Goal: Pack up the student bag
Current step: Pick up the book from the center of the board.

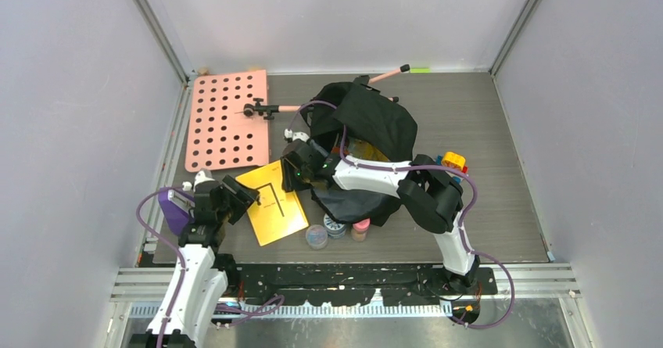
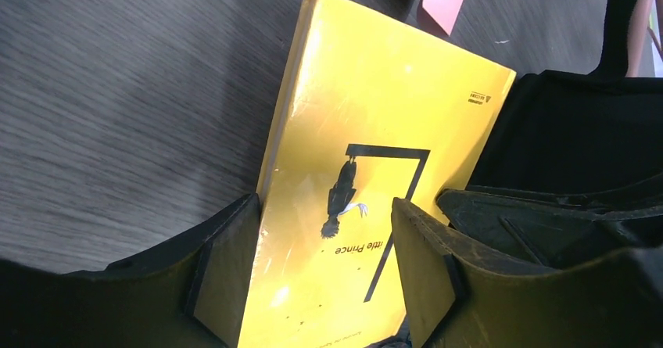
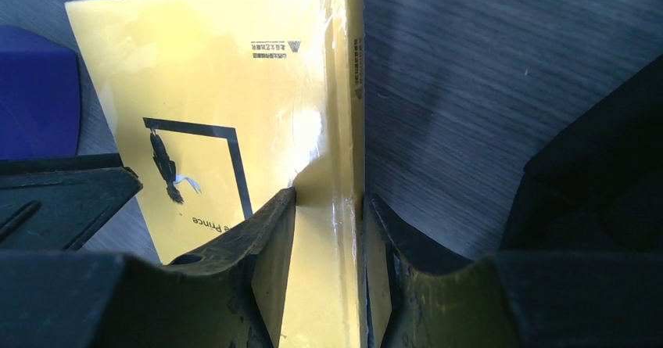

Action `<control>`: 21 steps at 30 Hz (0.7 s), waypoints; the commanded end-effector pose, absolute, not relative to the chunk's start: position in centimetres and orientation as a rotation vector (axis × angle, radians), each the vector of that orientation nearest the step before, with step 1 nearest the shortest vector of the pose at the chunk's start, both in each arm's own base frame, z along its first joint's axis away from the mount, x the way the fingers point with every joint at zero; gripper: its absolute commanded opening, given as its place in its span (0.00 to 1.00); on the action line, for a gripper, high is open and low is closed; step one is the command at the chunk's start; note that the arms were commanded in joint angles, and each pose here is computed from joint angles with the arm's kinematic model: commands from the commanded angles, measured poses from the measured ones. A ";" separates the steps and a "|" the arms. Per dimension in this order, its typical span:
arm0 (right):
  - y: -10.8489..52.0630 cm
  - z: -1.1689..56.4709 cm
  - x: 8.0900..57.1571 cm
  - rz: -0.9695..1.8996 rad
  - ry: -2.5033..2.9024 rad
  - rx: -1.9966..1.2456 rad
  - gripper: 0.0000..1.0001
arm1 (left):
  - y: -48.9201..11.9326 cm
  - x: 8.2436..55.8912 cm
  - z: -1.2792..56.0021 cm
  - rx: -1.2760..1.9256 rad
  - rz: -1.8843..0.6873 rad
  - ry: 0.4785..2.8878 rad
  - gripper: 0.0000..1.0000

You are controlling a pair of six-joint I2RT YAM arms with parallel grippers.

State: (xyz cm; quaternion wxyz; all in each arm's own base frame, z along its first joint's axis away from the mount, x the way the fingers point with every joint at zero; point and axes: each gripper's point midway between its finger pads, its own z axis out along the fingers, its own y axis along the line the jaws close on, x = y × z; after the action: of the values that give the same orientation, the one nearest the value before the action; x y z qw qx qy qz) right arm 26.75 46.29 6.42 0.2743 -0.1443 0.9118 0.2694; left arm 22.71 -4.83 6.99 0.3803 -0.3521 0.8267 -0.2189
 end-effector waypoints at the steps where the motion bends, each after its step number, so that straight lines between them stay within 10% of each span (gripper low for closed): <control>1: 52.3 17.2 26.8 1.055 2.173 -0.416 0.42 | -7.7 26.2 14.4 -0.705 -0.803 1.914 0.63; 21: 53.7 13.3 31.9 0.993 2.171 -0.512 0.43 | -5.6 31.3 11.9 -0.652 -0.591 1.971 0.63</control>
State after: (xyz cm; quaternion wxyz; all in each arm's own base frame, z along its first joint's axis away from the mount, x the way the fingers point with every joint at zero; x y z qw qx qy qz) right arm 33.73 50.41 11.12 0.3657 -0.1581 0.8657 0.3030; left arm 26.38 -4.37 5.24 0.3649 -0.3266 0.8517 -0.1864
